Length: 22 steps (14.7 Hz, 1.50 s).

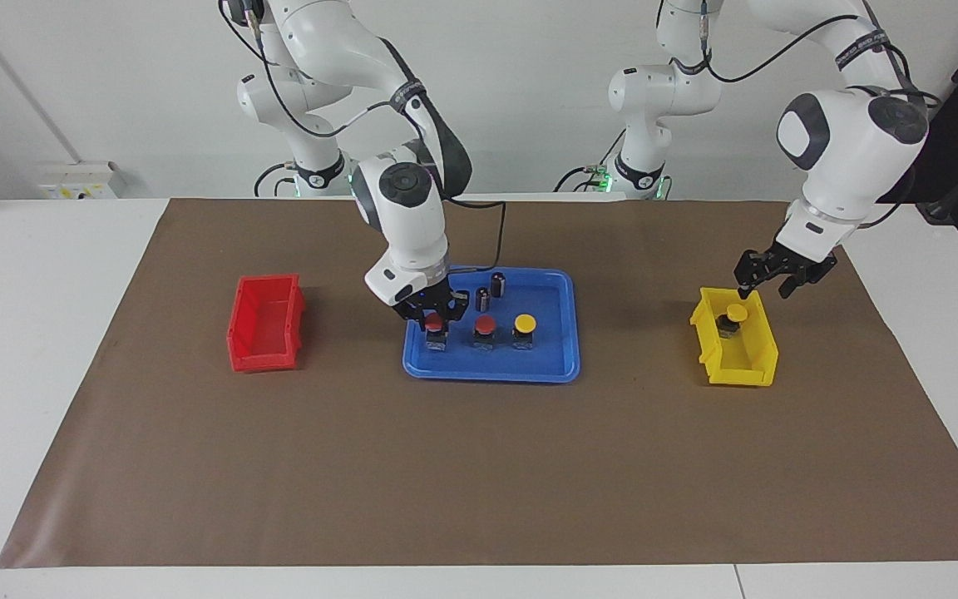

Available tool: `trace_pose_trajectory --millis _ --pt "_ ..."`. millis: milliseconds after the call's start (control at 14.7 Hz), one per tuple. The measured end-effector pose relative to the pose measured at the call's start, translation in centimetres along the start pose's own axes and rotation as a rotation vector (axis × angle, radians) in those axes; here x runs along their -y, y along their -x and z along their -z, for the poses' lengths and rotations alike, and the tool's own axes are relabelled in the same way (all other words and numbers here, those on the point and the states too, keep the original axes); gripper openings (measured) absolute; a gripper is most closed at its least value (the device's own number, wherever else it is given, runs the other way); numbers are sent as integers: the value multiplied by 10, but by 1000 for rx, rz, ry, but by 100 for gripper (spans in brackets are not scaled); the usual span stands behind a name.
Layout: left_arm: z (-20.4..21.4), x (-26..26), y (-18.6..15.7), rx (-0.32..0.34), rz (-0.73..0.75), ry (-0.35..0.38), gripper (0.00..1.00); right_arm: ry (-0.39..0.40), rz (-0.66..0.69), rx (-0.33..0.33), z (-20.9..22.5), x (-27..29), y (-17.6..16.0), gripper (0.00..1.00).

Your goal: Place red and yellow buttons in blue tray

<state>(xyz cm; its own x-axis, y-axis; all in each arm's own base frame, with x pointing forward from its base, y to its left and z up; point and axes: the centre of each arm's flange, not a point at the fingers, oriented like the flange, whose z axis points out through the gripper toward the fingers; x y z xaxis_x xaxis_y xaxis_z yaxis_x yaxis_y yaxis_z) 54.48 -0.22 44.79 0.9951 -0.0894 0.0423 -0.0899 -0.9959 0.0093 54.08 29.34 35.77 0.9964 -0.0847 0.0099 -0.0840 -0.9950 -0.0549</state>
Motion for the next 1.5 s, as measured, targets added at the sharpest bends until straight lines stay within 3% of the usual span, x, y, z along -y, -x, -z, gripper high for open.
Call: trace_pose_trajectory --millis 136,272,340,681,1021,1226,1294,1498 --pt "-21 8 5 8 -2 -1 67 -4 1 -7 -4 0 1 41" --pt "-35 13 11 9 -7 -1 63 -4 1 -7 -5 0 2 55" --pt "-42 12 14 8 -8 -1 63 -6 1 -10 -4 0 1 55" --pt "-66 11 27 27 -9 0 64 -17 -41 -78 48 -26 -36 100" --pt "-80 10 32 3 -9 -3 63 29 -124 -23 180 -134 -77 100" --pt "-83 10 34 4 -9 -3 55 37 -114 5 237 -195 -63 100" --pt "-80 10 32 1 -9 -3 41 40 -107 20 250 -212 -55 100" --pt "-36 9 14 36 -13 3 41 44 -62 57 283 -262 -33 100"
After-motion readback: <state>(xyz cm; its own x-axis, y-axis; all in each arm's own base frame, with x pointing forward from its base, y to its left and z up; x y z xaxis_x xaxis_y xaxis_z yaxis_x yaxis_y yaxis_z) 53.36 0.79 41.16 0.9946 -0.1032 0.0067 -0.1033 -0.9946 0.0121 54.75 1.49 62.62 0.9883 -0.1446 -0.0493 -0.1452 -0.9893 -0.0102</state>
